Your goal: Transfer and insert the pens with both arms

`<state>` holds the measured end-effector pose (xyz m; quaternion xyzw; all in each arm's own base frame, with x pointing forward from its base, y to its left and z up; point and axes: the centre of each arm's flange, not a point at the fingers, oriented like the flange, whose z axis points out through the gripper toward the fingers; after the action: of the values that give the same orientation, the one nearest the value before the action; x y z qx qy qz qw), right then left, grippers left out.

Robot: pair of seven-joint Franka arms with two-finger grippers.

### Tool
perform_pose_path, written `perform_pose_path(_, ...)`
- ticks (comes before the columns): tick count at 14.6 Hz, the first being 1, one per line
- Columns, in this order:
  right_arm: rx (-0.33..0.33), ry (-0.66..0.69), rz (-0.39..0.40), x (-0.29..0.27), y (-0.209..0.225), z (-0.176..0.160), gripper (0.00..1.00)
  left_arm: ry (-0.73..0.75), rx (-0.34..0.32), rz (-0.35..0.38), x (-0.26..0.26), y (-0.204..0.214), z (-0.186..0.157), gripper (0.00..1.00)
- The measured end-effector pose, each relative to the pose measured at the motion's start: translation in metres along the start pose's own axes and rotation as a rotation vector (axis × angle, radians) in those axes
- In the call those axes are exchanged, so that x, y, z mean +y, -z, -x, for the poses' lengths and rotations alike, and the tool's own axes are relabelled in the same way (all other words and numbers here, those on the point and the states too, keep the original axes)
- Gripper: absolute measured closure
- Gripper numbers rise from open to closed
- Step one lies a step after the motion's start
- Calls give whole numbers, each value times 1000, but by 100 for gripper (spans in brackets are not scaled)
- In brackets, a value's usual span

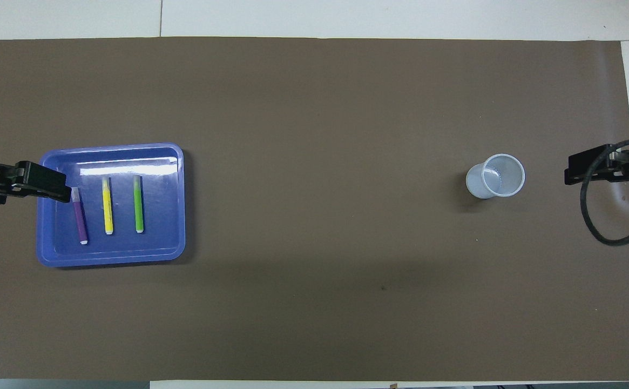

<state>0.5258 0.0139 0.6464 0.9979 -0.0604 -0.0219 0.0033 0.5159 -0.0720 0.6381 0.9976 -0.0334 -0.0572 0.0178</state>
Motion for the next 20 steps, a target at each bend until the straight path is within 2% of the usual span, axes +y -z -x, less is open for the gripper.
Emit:
perform_pose_path(15, 0, 0, 0, 0, 0, 0, 0, 2, -5, 0, 0, -2, 1, 0)
perform_pose_path(20, 0, 0, 0, 0, 0, 0, 0, 27, 2, 1, -12, -23, -3, 0)
